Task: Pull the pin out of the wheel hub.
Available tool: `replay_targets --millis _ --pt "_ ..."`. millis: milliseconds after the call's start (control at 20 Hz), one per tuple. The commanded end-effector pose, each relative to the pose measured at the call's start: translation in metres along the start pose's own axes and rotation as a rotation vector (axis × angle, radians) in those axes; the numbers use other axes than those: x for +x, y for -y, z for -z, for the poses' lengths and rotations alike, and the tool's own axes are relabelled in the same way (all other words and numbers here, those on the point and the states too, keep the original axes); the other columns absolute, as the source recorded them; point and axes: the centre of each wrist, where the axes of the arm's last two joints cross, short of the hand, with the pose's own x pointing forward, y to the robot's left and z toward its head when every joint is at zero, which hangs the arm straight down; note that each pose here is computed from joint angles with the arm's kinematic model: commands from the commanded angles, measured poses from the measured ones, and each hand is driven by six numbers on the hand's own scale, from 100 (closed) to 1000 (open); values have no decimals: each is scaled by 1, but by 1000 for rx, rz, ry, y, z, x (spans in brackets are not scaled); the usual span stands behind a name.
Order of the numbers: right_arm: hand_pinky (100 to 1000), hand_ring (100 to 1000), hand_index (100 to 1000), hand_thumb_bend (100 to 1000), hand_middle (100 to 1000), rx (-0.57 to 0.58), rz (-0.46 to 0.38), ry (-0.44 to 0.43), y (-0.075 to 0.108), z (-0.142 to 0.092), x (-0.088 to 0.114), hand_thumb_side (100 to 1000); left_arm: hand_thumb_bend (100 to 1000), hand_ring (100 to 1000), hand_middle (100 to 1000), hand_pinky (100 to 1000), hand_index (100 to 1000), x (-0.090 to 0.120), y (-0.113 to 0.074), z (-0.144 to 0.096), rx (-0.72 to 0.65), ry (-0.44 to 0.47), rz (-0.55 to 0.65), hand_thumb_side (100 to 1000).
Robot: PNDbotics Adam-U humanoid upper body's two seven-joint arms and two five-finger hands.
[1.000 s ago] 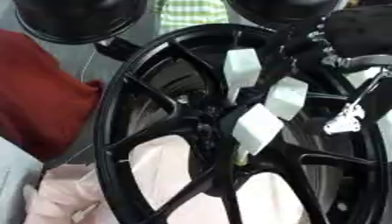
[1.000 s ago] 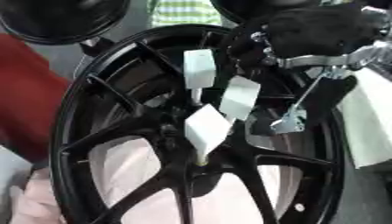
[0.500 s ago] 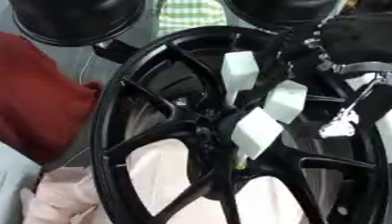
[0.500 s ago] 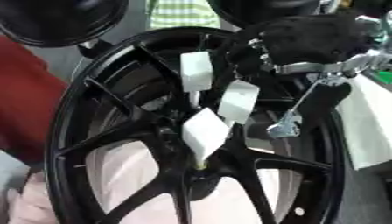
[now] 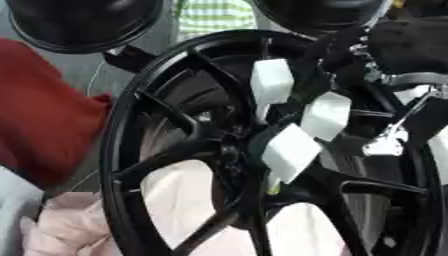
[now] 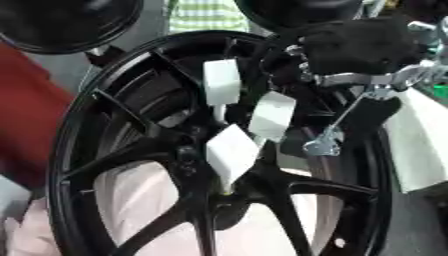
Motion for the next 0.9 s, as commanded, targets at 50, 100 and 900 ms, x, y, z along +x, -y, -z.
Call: replay_targets --millis 50,100,900 --pt "939 913 804 312 747 13 -55 -16 13 -5 -1 628 100 556 484 548 712 8 -3 3 -16 17 26 823" --pt "939 913 804 312 748 13 -56 -17 13 -6 -1 630 100 556 484 548 712 8 -3 3 -17 17 27 822" --pt "947 919 784 368 779 -15 -113 -37 12 -8 -1 710 100 555 485 543 713 9 -3 4 -28 14 30 835"
